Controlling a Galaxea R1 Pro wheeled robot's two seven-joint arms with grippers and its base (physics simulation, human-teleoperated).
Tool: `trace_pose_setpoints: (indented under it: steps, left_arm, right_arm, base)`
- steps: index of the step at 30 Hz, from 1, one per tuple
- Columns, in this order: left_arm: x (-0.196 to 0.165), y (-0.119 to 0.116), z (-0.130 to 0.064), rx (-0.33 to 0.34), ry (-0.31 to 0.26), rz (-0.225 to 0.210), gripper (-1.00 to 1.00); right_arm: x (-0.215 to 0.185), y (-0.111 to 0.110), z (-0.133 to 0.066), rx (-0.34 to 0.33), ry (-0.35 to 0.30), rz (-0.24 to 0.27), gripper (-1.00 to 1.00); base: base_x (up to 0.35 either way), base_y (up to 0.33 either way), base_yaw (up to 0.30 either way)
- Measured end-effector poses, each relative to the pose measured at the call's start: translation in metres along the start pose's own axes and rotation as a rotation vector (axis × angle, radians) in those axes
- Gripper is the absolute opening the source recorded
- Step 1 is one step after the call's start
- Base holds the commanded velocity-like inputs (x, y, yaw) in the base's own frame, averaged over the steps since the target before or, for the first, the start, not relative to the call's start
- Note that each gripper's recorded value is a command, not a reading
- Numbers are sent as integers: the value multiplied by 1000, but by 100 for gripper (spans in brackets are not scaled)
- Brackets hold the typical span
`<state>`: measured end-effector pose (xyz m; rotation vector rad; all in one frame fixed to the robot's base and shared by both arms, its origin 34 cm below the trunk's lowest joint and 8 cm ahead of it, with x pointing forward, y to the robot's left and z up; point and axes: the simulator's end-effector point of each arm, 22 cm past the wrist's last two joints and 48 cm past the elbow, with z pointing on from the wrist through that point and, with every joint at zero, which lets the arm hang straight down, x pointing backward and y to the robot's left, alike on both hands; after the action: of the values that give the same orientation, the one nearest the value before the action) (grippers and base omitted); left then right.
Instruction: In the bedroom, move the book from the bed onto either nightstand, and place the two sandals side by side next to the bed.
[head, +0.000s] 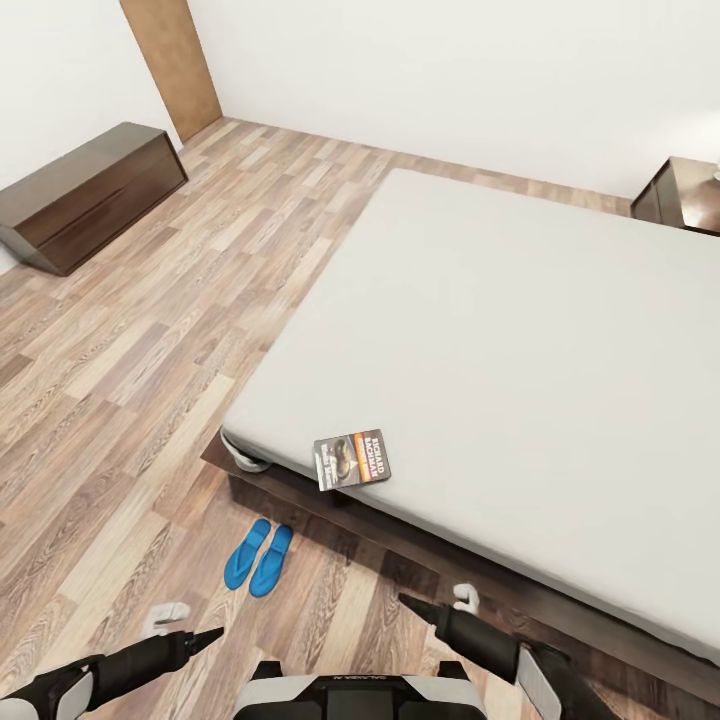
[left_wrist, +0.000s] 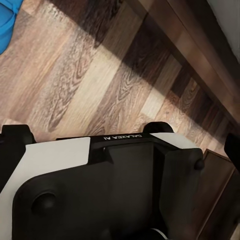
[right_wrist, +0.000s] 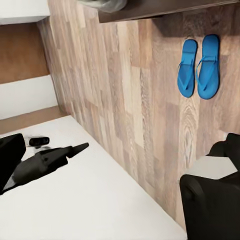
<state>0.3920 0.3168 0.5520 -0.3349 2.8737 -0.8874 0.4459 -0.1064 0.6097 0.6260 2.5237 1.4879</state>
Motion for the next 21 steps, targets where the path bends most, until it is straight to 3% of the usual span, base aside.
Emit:
trace_pose_setpoints:
  steps: [5,12,21]
  left_arm:
    - [1,-1,1,3,0,-1,100]
    - [3,-8,7,15,2,-3,100]
    - [6,-19,16,33,4,-6,100]
  right_arm:
    - [4,2,30,82,-8,3,100]
    - [-2,-23,35,240,-27,-6,100]
    - [9,-3,61,217,-34,9,100]
  base:
    - [0,0,0]
    - [0,0,0]
    - [0,0,0]
